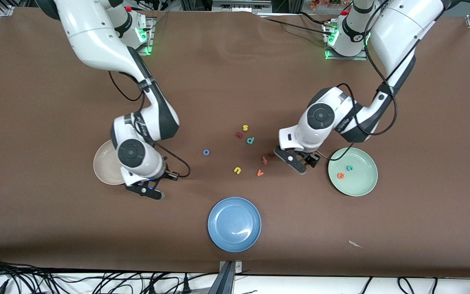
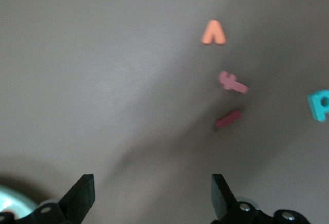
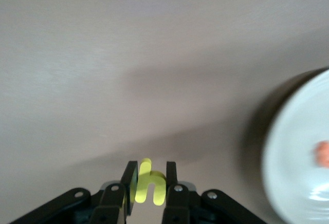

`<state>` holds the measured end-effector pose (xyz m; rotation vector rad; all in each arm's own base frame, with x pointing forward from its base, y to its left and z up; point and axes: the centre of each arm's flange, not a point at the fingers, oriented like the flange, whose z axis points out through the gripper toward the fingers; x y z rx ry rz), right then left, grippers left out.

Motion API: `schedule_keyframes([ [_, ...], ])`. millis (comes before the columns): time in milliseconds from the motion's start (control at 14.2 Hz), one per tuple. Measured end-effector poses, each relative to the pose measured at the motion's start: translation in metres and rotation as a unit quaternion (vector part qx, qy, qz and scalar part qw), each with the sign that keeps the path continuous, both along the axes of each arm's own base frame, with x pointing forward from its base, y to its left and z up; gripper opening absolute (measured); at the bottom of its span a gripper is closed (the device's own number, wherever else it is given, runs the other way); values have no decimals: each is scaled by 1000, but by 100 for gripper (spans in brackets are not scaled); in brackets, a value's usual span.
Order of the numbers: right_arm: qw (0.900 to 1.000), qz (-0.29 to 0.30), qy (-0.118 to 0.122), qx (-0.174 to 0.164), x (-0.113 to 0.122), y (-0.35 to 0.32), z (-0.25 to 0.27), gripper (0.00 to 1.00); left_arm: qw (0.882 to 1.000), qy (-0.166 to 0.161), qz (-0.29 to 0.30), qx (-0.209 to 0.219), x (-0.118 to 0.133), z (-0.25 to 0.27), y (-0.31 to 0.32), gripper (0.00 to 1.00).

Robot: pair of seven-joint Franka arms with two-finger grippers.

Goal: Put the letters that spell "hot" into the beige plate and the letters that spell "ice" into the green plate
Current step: 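Grasp the pink bar with the left gripper while the right gripper reaches the o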

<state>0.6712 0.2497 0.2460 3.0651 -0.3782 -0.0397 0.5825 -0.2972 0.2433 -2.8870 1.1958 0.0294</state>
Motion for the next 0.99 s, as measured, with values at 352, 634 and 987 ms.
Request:
schedule_keyframes([
  [352,996,82,-15,-13,-48,-97,-9,26,996,30,-87,-3,-30,-34,-42,100],
  [634,991,130,-31,-18,-77,-156,-25,26,993,32,-112,-3,-38,-36,-56,100],
  [987,993,109,-46,24,-87,-168,-35,44,984,34,-175,-22,-36,-50,-68,98],
])
